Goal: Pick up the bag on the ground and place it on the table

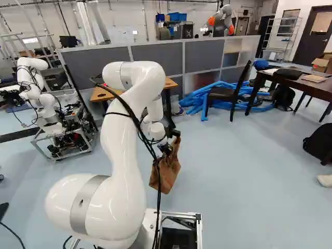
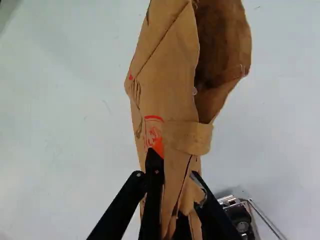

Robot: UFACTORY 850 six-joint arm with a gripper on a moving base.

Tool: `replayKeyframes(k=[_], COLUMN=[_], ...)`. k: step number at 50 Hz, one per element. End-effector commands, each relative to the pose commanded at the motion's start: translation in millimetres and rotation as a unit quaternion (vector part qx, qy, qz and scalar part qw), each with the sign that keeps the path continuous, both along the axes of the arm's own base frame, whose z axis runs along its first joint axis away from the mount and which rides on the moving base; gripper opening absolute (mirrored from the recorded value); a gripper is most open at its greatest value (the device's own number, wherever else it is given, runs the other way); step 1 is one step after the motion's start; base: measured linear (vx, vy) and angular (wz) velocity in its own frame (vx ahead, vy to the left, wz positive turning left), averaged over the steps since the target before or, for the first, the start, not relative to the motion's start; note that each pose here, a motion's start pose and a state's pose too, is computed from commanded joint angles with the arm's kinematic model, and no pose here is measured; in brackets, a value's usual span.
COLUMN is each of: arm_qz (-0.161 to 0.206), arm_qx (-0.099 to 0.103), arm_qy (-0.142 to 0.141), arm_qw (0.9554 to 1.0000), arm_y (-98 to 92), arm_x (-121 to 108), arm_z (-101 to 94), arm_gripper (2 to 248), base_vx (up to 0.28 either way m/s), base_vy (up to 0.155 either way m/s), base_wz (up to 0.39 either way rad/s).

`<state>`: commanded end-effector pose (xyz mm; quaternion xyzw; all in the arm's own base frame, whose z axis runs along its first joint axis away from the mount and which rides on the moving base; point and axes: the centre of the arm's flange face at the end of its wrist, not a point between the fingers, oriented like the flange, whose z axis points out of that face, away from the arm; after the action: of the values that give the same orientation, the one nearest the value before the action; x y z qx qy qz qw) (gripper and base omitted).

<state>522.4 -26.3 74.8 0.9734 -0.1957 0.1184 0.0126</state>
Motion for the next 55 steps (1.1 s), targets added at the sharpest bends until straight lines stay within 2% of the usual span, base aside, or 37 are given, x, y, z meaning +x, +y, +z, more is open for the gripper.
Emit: replayKeyframes(k=[55], arm_qz=[0.005], arm_qx=[0.026], arm_qy=[0.000], arm_qw=[0.9997], arm_y=[6.0], arm_x=[18], arm_z=[76.2], arm_gripper=[21], base_vx=[0.000], base_vy=[0.000], base_wz=[0.000])
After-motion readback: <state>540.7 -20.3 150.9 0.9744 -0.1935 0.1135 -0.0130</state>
